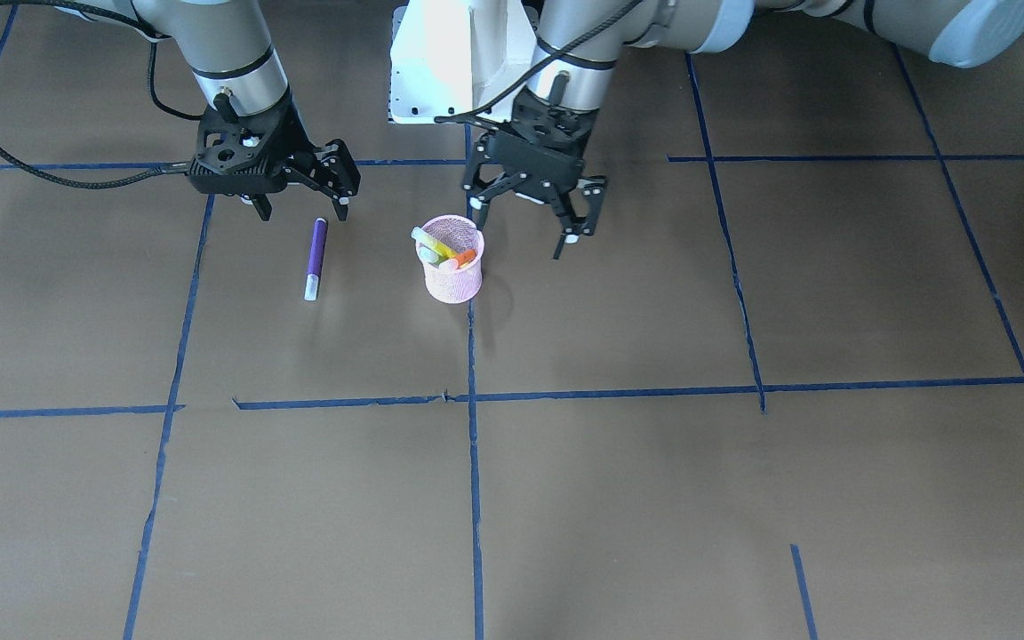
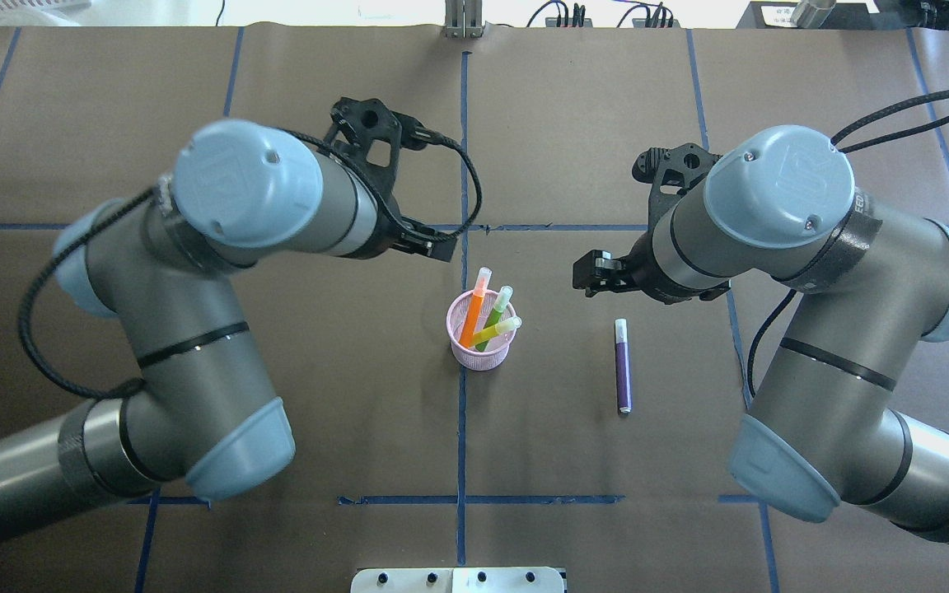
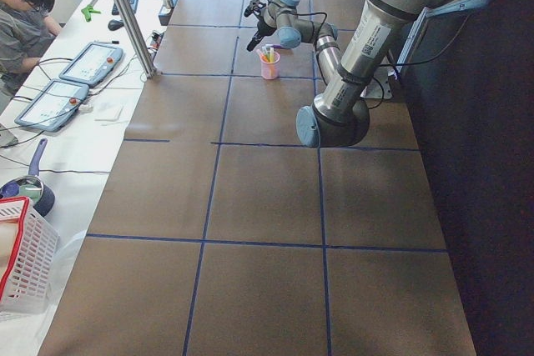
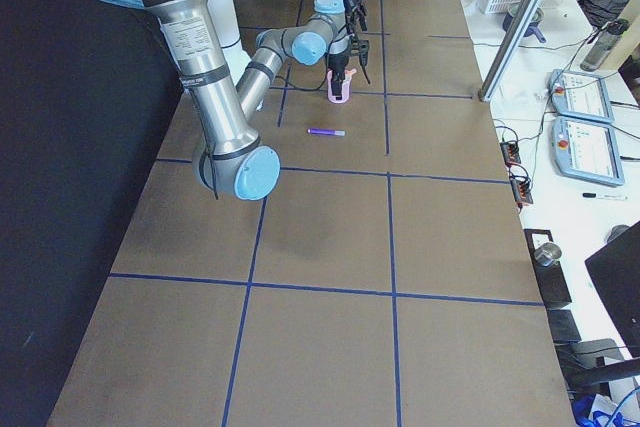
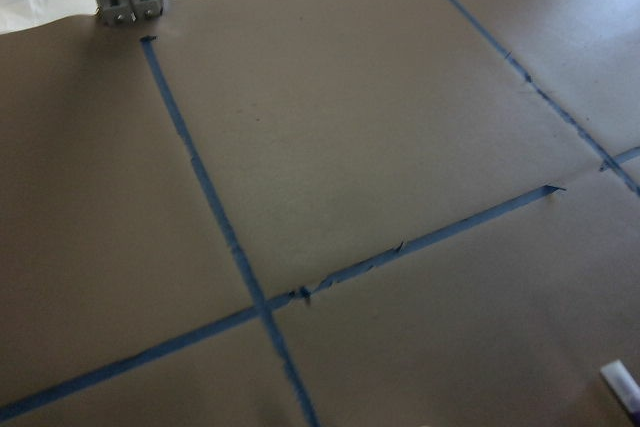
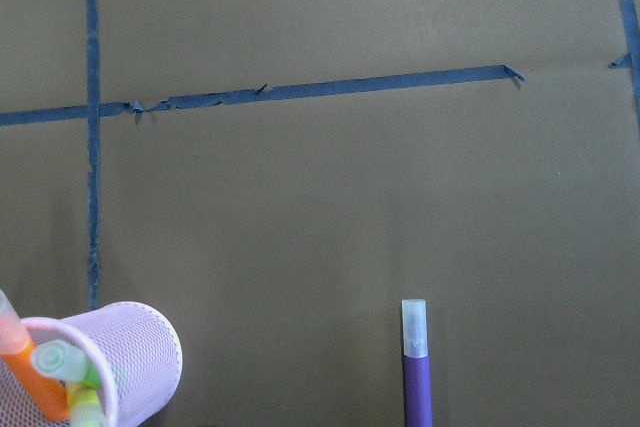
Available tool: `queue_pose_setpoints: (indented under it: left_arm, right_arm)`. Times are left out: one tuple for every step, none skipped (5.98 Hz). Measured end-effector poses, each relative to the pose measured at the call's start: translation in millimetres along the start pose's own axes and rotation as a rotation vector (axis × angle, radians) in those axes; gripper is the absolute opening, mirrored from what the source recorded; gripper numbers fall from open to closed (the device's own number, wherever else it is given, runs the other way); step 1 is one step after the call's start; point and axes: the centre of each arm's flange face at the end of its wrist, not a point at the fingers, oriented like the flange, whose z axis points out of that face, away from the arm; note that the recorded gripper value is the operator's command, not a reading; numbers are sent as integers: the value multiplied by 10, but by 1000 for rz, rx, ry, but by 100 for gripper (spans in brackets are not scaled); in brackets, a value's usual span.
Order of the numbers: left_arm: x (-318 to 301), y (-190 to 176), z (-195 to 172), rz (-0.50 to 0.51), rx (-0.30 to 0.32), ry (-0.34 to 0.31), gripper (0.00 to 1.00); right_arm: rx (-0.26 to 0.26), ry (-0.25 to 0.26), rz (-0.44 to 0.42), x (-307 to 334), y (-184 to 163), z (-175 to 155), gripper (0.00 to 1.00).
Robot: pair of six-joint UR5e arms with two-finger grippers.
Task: Collect pens into pen holder
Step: 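Open and raise the left gripper while the right lowers toward the purple marker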
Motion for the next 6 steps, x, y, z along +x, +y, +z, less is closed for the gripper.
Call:
queue_pose_setpoints:
  left_arm:
    - [-269, -79, -92, -64, -121, -35, 100]
    - [-410, -99, -123, -104, -187, -60, 100]
    - [-467, -94, -146, -119, -207, -67, 100]
    - [-512, -64, -156, -123, -213, -69, 100]
    - [-549, -31, -151, -124, -215, -70, 100]
    - [-561, -22, -150, -126, -215, -70, 100]
  right_arm:
    - [-3, 8, 0, 23, 5, 39, 100]
    - [-10, 27, -2, 41, 25, 142, 100]
    - [-25, 52, -6, 37, 79, 304, 98]
    - [-40, 79, -8, 29, 128, 477, 95]
    - [-51, 106, -5, 34, 151, 638, 92]
    - [-59, 130, 1, 55, 149, 774, 91]
